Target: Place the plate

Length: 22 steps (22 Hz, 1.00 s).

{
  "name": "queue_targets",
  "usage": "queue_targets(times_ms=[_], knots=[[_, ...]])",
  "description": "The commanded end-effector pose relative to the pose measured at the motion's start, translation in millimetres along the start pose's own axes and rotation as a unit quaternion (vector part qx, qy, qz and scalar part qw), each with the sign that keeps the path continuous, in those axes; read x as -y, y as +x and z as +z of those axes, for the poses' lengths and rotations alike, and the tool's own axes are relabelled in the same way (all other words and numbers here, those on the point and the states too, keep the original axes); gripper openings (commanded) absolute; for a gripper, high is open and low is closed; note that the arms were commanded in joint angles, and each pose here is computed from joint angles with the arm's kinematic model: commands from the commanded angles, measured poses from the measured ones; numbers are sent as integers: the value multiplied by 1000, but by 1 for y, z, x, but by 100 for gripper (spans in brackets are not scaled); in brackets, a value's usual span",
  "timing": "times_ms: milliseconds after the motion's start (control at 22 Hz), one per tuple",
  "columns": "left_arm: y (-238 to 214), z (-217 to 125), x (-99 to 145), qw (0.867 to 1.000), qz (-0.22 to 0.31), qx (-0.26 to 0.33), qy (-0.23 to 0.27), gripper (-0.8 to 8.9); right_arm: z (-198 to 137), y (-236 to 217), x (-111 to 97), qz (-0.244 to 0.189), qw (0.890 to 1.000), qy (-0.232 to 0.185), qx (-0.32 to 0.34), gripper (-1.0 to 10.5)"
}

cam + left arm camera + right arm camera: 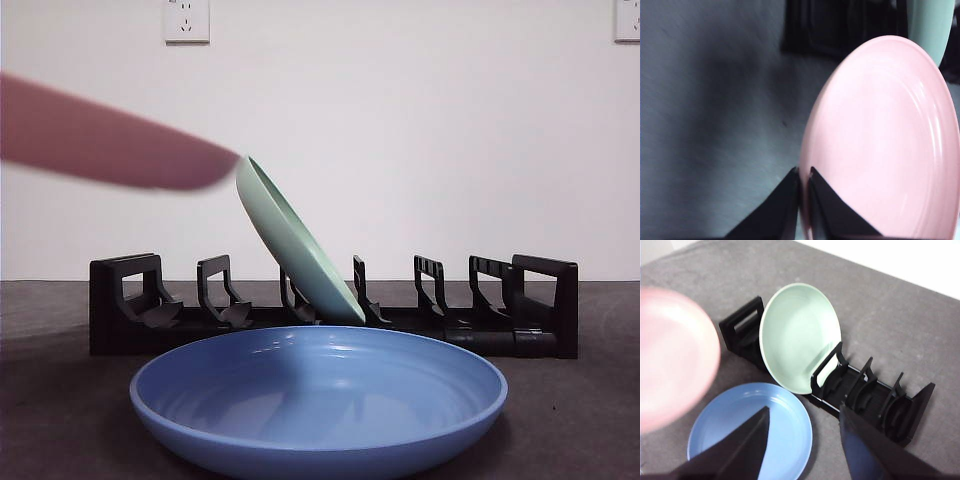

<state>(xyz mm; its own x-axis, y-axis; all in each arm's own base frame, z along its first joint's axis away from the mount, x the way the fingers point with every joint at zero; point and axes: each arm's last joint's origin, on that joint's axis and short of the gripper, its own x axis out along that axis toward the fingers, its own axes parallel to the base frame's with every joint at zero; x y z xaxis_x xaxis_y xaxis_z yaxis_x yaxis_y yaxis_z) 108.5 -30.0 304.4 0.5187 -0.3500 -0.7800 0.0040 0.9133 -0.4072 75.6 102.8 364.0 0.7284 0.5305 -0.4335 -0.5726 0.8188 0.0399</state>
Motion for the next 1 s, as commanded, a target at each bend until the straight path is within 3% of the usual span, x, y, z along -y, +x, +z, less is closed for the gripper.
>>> queue_targets(times_ms=[45, 364, 636, 1000], knots=[[22, -10, -3, 999, -18, -17, -46, 16, 3, -4, 0, 6, 1000, 10, 18, 224], [70, -27, 7, 996, -53, -45, -48, 16, 3, -8, 2, -6, 1000, 11, 23, 224], [106, -28, 37, 998, -39, -56, -9, 16, 1, -7, 2, -8, 1000, 8, 16, 224], [152, -31, 65, 997, -52, -60, -19, 16, -1, -7, 3, -21, 1000, 4, 7, 224]])
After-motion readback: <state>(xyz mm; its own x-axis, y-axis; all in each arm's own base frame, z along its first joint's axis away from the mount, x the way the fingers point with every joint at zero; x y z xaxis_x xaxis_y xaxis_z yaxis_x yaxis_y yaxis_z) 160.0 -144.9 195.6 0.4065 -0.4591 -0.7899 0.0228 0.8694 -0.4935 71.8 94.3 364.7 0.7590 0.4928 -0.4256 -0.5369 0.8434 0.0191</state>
